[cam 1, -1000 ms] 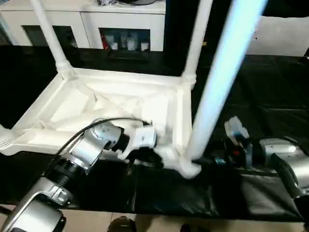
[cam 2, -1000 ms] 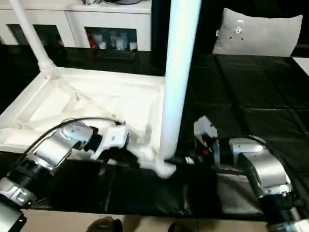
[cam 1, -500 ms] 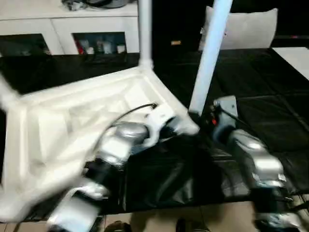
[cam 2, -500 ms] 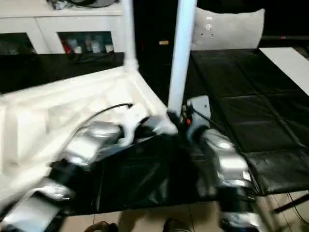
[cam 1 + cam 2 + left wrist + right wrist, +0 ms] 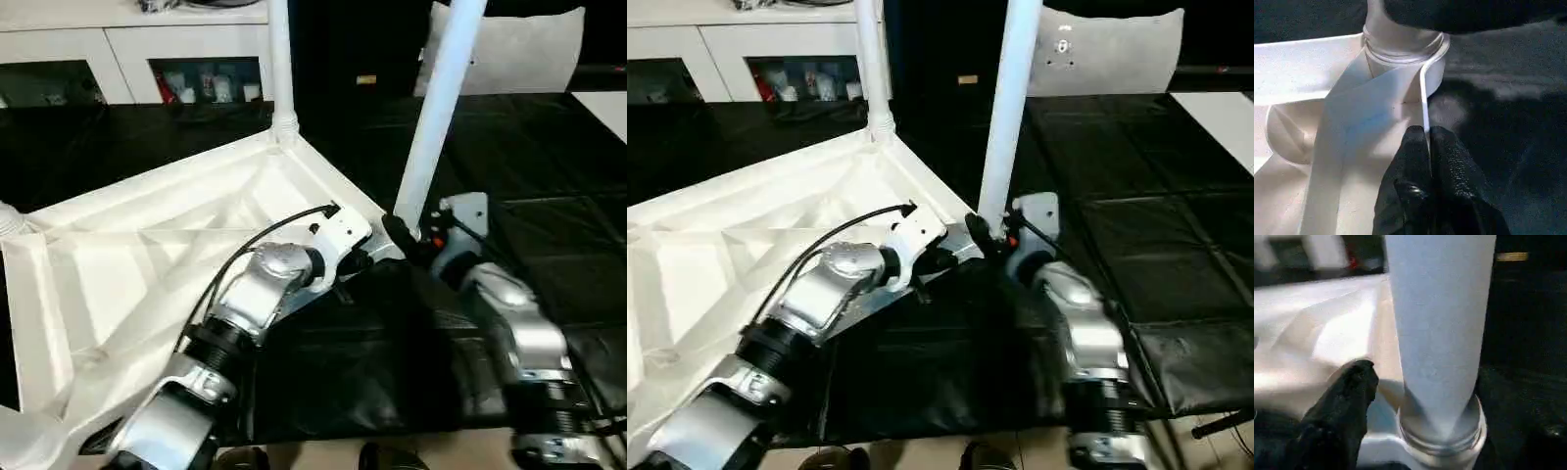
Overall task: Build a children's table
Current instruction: Rotate leg to tighten
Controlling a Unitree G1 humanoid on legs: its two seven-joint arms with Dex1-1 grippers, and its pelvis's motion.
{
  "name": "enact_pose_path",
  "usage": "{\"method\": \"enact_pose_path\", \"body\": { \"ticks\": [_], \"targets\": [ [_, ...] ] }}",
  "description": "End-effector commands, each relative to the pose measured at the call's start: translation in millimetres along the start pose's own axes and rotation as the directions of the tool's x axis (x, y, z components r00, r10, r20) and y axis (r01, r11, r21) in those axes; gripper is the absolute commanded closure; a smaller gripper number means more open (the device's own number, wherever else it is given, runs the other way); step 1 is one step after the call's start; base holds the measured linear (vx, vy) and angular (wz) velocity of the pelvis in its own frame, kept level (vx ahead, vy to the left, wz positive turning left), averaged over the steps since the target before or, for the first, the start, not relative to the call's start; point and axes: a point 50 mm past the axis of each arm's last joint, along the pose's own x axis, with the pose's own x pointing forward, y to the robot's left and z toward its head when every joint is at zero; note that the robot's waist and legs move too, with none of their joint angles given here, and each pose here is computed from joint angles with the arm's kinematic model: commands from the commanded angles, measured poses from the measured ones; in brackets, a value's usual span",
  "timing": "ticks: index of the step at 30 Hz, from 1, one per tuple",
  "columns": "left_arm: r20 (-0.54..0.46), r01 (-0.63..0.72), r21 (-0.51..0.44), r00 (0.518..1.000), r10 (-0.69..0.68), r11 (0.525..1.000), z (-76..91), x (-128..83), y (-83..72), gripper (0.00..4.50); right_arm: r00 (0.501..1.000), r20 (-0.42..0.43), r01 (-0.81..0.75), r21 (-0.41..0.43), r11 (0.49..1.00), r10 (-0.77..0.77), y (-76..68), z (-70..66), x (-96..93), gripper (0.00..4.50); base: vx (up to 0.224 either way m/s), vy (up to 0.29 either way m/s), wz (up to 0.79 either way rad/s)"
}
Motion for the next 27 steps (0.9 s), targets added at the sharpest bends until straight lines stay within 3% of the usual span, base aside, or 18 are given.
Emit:
{"method": "enact_pose_path", "body": {
  "ticks": [1, 5, 7, 9, 10, 12, 17, 18, 19, 24, 27],
  "targets": [
    [0.051, 0.104, 0.112, 0.993, -0.110, 0.988, 11.4, -7, -4.1, 4.50, 0.993, 0.005, -0.116, -0.059, 0.991, 0.117, -1.9, 5.8, -7.9, 0.71, 0.000, 0.000, 0.00],
    [0.000, 0.223, 0.187, 0.974, -0.228, 0.957, -2.1, -21, -1.1, 4.50, 0.951, -0.064, -0.309, -0.143, 0.940, 0.303, -12.1, 12.7, -27.9, 0.36, 0.000, 0.000, 0.00],
    [-0.009, 0.244, 0.200, 0.969, -0.247, 0.949, -3.8, -24, -0.8, 4.50, 0.941, -0.076, -0.338, -0.152, 0.929, 0.330, -13.1, 13.9, -31.0, 0.36, 0.000, 0.000, 0.00],
    [-0.030, 0.349, 0.263, 0.935, -0.354, 0.899, -8.1, -33, -3.0, 4.50, 0.890, -0.132, -0.454, -0.204, 0.867, 0.436, -13.5, 17.9, -40.9, 0.36, 0.000, 0.000, 0.00],
    [-0.030, 0.349, 0.263, 0.935, -0.354, 0.899, -8.1, -33, -3.0, 4.50, 0.890, -0.132, -0.454, -0.204, 0.867, 0.436, -13.5, 17.9, -40.9, 0.36, 0.000, 0.000, 0.00],
    [-0.096, 0.463, 0.310, 0.884, -0.457, 0.831, -14.6, -44, -5.8, 4.50, 0.794, -0.194, -0.606, -0.180, 0.775, 0.576, -8.4, 19.1, -49.8, 0.36, 0.000, 0.000, 0.00],
    [-0.153, 0.565, 0.342, 0.822, -0.549, 0.751, -17.8, -54, -8.4, 4.50, 0.705, -0.236, -0.706, -0.139, 0.695, 0.669, -3.2, 17.8, -50.8, 0.51, 0.000, 0.000, 0.00],
    [-0.158, 0.575, 0.343, 0.815, -0.558, 0.743, -18.0, -55, -8.8, 4.50, 0.695, -0.240, -0.715, -0.128, 0.687, 0.678, -2.4, 17.4, -50.7, 0.85, 0.000, 0.000, 0.00],
    [-0.174, 0.603, 0.349, 0.794, -0.582, 0.718, -18.0, -57, -9.6, 4.50, 0.658, -0.249, -0.747, -0.097, 0.657, 0.711, 0.3, 16.1, -50.8, 0.89, 0.000, 0.000, 0.00],
    [-0.190, 0.632, 0.358, 0.770, -0.609, 0.687, -17.8, -60, -10.1, 4.50, 0.593, -0.267, -0.796, -0.050, 0.604, 0.759, 5.4, 13.2, -52.0, 1.34, 0.000, 0.000, 0.00],
    [-0.196, 0.646, 0.375, 0.756, -0.624, 0.665, -16.1, -61, -9.2, 4.50, 0.518, -0.284, -0.841, 0.005, 0.541, 0.807, 11.1, 8.7, -53.7, 1.54, 0.000, 0.000, 0.00]
  ]
}}
